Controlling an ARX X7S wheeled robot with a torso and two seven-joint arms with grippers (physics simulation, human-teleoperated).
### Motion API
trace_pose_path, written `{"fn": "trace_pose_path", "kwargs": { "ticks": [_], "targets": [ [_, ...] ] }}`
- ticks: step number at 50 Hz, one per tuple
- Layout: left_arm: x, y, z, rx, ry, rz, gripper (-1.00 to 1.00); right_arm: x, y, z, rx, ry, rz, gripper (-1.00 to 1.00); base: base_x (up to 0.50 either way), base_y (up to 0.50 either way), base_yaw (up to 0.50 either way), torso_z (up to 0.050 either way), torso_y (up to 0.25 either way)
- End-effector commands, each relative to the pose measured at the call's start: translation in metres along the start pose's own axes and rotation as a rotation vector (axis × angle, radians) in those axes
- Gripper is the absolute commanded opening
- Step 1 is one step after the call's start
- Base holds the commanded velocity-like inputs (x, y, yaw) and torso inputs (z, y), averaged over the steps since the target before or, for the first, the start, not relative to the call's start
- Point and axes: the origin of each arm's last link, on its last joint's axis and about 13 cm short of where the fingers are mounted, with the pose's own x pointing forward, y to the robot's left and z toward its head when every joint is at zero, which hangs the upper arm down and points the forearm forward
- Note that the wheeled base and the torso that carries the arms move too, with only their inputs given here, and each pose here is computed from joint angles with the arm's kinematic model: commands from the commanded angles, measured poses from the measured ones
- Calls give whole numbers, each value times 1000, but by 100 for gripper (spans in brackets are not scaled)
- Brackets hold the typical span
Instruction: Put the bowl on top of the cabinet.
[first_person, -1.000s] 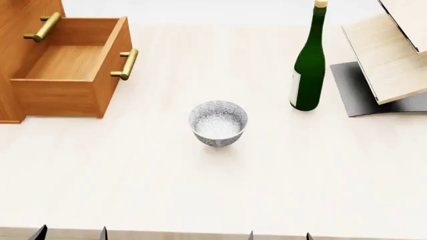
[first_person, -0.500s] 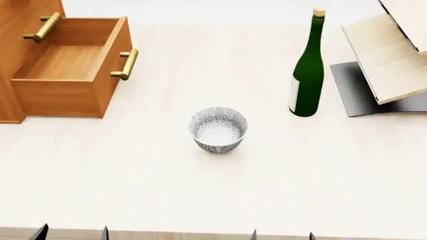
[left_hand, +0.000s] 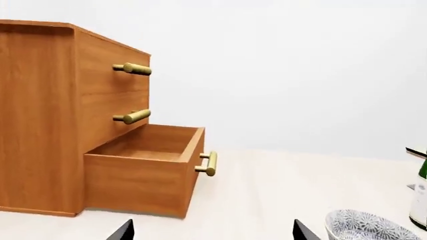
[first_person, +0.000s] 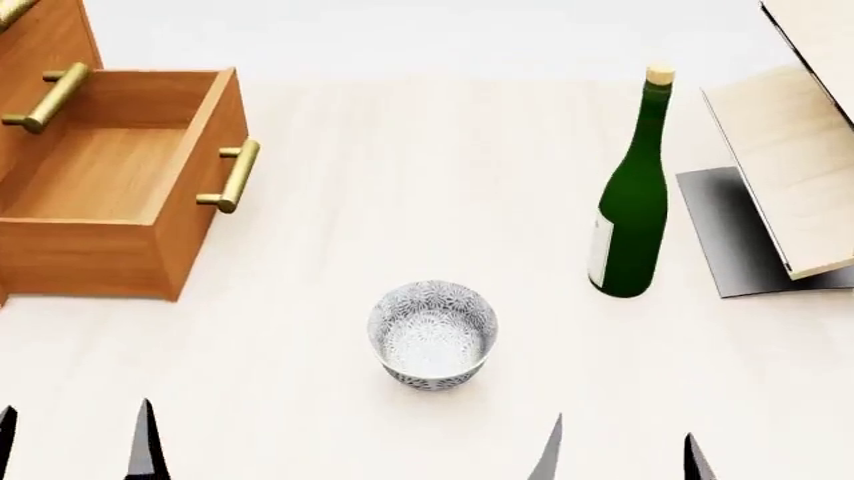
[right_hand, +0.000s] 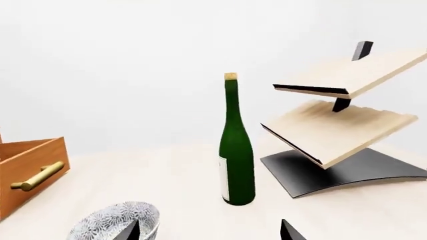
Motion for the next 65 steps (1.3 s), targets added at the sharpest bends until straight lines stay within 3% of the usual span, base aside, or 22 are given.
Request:
{"fn": "trace_pose_path", "kwargs": {
  "ticks": [1,5,65],
  "targets": [
    [-6,-1,22,-29,-70,3,100,-8,-2,24,35,-64,5,100,500,0,0,0,0],
    [-8,-1,24,-23,-108,1,100,-8,-3,26,24,-91,-5,100,500,0,0,0,0],
    [-7,0,29,-30,-148,3,100,-13,-8,39,31,-188,-20,100,500,0,0,0,0]
  ]
}}
